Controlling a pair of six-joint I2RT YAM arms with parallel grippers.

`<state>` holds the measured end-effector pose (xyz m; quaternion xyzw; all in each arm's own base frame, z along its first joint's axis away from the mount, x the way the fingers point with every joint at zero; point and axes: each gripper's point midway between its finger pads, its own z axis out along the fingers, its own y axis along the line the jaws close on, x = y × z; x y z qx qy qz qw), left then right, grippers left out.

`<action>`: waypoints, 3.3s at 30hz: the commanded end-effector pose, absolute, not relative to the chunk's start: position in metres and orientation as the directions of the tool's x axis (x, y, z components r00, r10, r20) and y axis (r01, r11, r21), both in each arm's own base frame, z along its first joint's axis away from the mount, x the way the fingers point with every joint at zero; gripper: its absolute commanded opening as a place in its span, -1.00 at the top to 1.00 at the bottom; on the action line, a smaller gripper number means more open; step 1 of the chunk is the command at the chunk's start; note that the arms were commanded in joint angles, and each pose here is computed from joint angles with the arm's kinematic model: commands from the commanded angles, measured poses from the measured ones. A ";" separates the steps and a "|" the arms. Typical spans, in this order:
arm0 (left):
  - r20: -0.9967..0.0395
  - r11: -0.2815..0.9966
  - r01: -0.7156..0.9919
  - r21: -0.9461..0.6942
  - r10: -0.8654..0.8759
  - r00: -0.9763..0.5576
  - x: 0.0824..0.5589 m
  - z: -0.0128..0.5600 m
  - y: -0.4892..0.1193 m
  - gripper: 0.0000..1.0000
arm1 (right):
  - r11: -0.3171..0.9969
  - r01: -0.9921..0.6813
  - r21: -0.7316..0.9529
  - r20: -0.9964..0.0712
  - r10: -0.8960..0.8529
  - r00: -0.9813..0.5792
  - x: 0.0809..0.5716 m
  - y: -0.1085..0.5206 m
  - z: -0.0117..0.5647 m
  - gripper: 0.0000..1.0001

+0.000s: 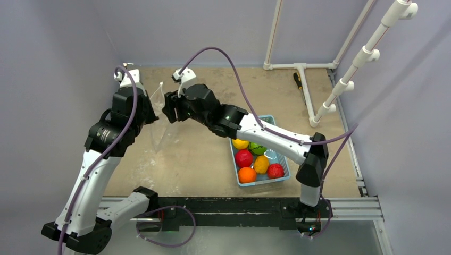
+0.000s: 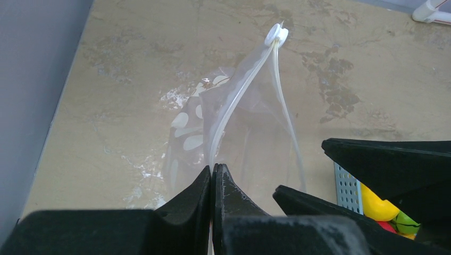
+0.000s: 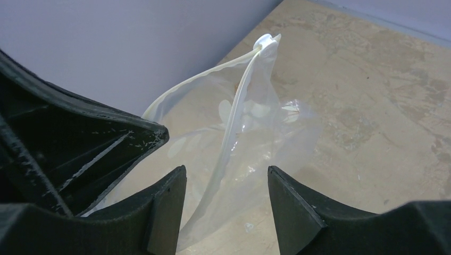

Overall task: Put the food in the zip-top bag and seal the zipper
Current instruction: Open the zipper of the food storage bag at the center of the board, then pick up the fake fruit from the bin.

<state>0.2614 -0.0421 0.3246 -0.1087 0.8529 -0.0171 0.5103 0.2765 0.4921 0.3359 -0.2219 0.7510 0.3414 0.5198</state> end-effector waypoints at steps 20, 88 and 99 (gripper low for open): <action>-0.839 0.980 -0.199 -0.002 -0.110 -0.533 0.275 0.284 -0.034 1.00 | 0.800 -0.554 0.229 -0.898 -0.046 -0.438 0.296 0.475 0.236 1.00; -0.845 0.999 -0.043 0.010 -0.015 -0.535 0.269 0.195 -0.086 1.00 | 0.936 -0.067 0.346 -0.733 0.225 -0.642 0.258 0.253 0.179 -0.69; -0.850 1.000 -0.010 -0.022 -0.024 -0.526 0.266 0.197 -0.091 1.00 | 0.953 0.008 0.301 -0.705 0.229 -0.671 0.271 0.245 0.144 -0.82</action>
